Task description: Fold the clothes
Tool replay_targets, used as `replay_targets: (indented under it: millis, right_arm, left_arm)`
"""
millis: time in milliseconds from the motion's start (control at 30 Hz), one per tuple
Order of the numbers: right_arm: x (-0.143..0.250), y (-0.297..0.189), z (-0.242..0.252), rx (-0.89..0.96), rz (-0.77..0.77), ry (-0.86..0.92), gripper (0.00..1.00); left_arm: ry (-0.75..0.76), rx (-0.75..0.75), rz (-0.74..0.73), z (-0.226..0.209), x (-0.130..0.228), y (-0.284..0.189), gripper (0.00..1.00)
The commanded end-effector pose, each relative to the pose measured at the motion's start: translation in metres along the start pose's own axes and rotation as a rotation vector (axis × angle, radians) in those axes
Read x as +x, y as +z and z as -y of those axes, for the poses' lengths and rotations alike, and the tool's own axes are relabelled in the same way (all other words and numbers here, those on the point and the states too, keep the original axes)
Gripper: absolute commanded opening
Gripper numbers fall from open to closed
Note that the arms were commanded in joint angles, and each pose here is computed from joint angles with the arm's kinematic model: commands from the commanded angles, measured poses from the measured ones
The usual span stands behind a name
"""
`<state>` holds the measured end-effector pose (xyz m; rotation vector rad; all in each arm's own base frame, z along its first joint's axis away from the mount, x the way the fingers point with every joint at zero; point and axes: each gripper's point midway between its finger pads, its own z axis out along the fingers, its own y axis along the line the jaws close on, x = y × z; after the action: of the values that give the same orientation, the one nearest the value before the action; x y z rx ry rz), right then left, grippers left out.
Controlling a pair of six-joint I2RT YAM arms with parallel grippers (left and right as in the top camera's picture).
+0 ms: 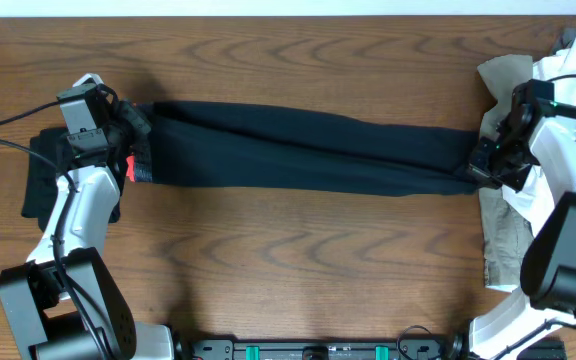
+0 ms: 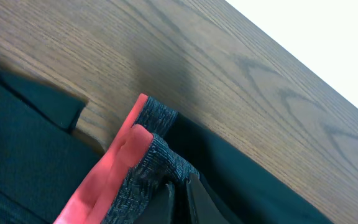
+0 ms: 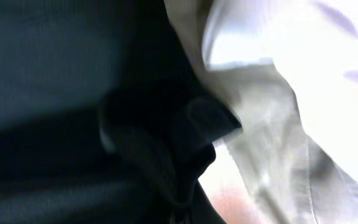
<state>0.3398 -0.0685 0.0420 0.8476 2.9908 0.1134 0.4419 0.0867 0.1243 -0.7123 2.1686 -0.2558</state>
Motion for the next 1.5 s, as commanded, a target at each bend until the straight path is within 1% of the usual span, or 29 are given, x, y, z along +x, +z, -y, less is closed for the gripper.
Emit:
replay_targets:
  millis: [0, 467, 567, 767, 867, 1000, 1033, 1067, 1100, 1133, 1167, 1200, 1233, 1267, 1467]
  right_arm:
    - [-0.014, 0.001, -0.001, 0.001, 0.043, -0.003, 0.01]
    - [-0.046, -0.001, -0.035, -0.079, 0.19, -0.038, 0.01]
    - [-0.053, -0.003, -0.039, -0.093, 0.222, -0.025, 0.01]
    - [-0.058, -0.004, -0.041, -0.104, 0.241, -0.002, 0.01]
    - [-0.059, -0.004, -0.041, -0.103, 0.242, -0.003, 0.01]
    - [-0.058, -0.001, -0.04, -0.102, 0.235, -0.002, 0.03]
    - [-0.058, 0.0, -0.04, -0.101, 0.233, -0.003, 0.05]
    - [-0.058, 0.0, -0.04, -0.101, 0.232, -0.002, 0.13]
    - [-0.058, 0.0, -0.04, -0.1, 0.232, -0.003, 0.22]
    - [-0.058, 0.0, -0.04, -0.1, 0.231, -0.003, 0.23]
    - [-0.058, 0.0, -0.04, -0.1, 0.231, -0.002, 0.25]
    - [-0.058, 0.0, -0.04, -0.1, 0.232, -0.002, 0.29]
    - [-0.058, 0.0, -0.04, -0.1, 0.231, -0.002, 0.39]
    - [-0.057, 0.0, -0.04, -0.099, 0.229, -0.002, 0.45]
    - [-0.054, 0.001, -0.041, -0.104, 0.215, -0.027, 0.45]
  left_arm:
    - [0.022, 0.008, 0.051, 0.007, -0.02, -0.008, 0.06]
    - [0.036, 0.013, 0.047, 0.011, -0.013, 0.009, 0.06]
    - [0.035, -0.027, 0.068, 0.004, -0.016, 0.009, 0.06]
    - [0.034, -0.068, 0.094, -0.003, -0.021, 0.009, 0.06]
    - [0.035, -0.065, 0.109, -0.002, -0.025, 0.008, 0.06]
    - [0.035, -0.062, 0.116, -0.001, -0.026, 0.008, 0.06]
    - [0.035, -0.062, 0.116, -0.001, -0.027, 0.008, 0.06]
    - [0.035, -0.062, 0.116, -0.001, -0.027, 0.008, 0.08]
    - [0.035, -0.062, 0.116, -0.001, -0.026, 0.008, 0.21]
    - [0.035, -0.063, 0.115, -0.001, -0.026, 0.009, 0.38]
    - [0.035, -0.063, 0.113, -0.002, -0.025, 0.01, 0.5]
    - [0.035, -0.065, 0.11, -0.002, -0.025, 0.011, 0.56]
    - [0.034, -0.067, 0.106, -0.003, -0.023, 0.012, 0.59]
    - [0.034, -0.07, 0.097, -0.005, -0.021, 0.014, 0.61]
    - [0.029, -0.079, 0.005, -0.01, 0.001, 0.017, 0.59]
